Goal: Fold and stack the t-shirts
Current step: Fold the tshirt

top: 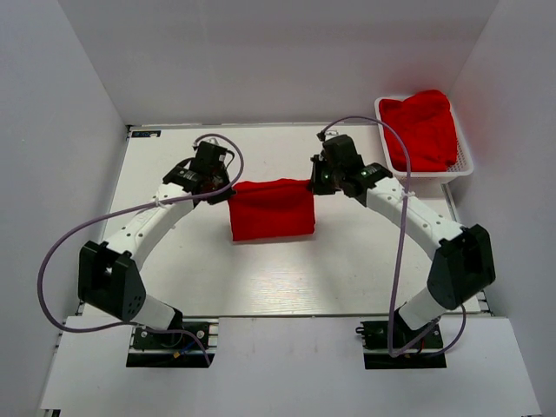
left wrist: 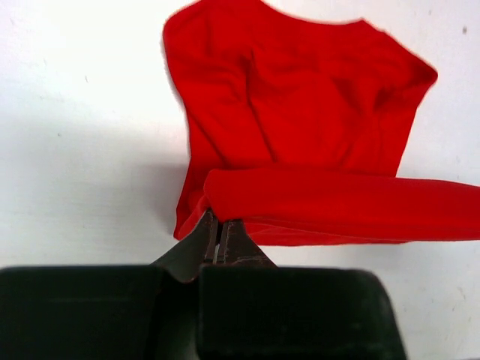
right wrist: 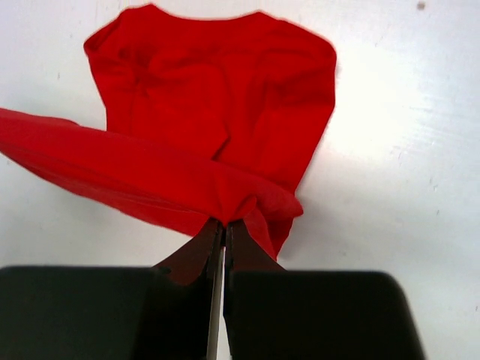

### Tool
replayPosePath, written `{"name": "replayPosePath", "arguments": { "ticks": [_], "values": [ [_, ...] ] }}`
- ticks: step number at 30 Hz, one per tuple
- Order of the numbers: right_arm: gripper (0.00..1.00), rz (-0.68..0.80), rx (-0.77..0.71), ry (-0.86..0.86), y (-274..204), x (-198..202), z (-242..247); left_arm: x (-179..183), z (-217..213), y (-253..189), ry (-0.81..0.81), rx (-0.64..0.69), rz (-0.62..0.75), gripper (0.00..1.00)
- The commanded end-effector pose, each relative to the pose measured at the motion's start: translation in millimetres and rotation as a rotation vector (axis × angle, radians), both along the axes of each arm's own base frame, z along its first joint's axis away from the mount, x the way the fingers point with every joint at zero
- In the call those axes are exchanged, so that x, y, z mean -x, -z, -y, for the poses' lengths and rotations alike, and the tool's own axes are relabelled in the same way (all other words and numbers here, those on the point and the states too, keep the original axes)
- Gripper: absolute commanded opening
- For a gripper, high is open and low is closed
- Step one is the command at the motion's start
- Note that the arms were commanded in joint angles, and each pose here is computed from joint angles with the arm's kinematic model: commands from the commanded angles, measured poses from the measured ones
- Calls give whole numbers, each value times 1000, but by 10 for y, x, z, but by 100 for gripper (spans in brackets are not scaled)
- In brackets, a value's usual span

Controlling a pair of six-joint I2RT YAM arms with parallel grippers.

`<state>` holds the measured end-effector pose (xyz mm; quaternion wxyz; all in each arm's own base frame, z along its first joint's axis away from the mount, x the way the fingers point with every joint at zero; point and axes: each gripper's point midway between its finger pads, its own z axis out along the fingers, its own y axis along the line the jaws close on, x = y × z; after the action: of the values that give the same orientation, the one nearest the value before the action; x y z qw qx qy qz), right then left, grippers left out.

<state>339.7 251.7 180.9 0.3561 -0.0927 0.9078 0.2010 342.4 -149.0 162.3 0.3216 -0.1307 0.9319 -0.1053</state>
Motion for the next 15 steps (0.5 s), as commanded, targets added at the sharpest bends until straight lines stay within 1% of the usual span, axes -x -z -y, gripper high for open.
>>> {"name": "replayPosePath", "arguments": {
  "ticks": [1, 2, 3, 6, 7, 8, 10, 15],
  "values": [
    [0, 72, 19, 29, -198, -322, 84, -198, -252, -147, -103, -75, 53, 0],
    [0, 71, 14, 30, -201, -367, 73, -239, -236, -173, -103, -72, 58, 0],
    [0, 66, 20, 25, -166, -415, 79, -264, -263, -84, -111, -83, 36, 0],
    [0, 53, 21, 13, -109, -523, 23, -395, -298, -132, -136, -94, 52, 0],
    [0, 41, 13, 13, -64, -585, 34, -420, -334, -45, -146, -104, 30, 0],
    [0, 34, 16, 19, -39, -658, 52, -453, -340, -58, -152, -109, 36, 0],
    [0, 2, 10, -4, 51, -679, 13, -525, -336, -37, -156, -100, 39, 0],
    [0, -19, -11, -10, 187, -893, -24, -723, -348, 185, -162, -112, 7, 0]
  ]
}}
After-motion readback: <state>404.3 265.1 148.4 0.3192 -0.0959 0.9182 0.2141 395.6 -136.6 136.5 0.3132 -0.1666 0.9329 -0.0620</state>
